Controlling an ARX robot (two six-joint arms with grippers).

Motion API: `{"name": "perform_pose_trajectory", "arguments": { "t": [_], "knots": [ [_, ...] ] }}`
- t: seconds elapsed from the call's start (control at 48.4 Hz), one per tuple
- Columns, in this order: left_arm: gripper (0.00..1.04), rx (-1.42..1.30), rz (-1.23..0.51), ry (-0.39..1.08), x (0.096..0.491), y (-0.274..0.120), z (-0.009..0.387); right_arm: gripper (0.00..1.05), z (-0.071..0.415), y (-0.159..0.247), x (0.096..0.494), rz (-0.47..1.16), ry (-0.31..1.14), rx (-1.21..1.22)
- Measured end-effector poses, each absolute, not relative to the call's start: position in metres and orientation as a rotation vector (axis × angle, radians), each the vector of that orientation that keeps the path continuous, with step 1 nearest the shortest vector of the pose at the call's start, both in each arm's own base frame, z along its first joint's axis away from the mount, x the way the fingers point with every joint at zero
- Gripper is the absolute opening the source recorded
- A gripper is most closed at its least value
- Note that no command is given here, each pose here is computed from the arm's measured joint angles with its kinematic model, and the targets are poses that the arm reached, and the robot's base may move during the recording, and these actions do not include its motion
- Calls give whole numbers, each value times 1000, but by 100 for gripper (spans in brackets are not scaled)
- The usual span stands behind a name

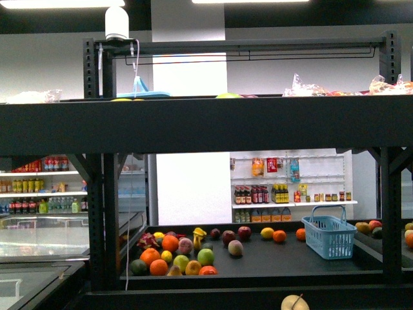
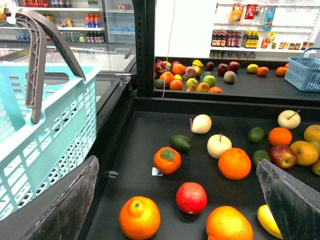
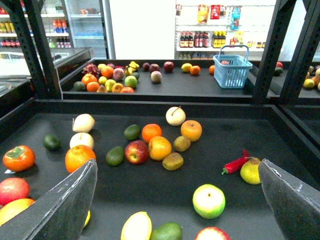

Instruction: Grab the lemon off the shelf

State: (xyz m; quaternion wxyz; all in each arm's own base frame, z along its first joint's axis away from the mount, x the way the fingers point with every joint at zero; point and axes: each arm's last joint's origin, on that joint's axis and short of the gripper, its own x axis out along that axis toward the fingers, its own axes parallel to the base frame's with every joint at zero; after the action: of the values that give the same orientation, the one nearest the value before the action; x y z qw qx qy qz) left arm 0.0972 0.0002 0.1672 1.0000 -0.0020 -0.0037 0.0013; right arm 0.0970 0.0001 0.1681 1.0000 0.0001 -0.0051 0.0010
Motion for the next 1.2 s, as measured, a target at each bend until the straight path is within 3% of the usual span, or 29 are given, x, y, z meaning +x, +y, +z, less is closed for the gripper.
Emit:
{"name": "perform_pose_trajectory", "arguments": {
  "t": [0.165,0.248,0.372,0.599,0.826,0.847,1.198],
  "knots": [
    [97,-9,-4,-4,97,0,167,97,168,0,97,2,-10,0],
    [97,-321,-84,133,107,6,179,97,168,0,97,2,-10,0],
    [97,-672,-59,102,142,31,240,97,168,0,97,2,-10,0],
    [97,-990,63,143,201,80,275,97,168,0,97,2,-10,0],
    [97,-1208,244,152,261,160,286,97,168,0,97,2,-10,0],
    [97,-1282,321,141,307,219,285,97,168,0,97,2,-10,0],
    [97,-1305,341,149,346,234,283,97,168,0,97,2,-10,0]
  ]
}}
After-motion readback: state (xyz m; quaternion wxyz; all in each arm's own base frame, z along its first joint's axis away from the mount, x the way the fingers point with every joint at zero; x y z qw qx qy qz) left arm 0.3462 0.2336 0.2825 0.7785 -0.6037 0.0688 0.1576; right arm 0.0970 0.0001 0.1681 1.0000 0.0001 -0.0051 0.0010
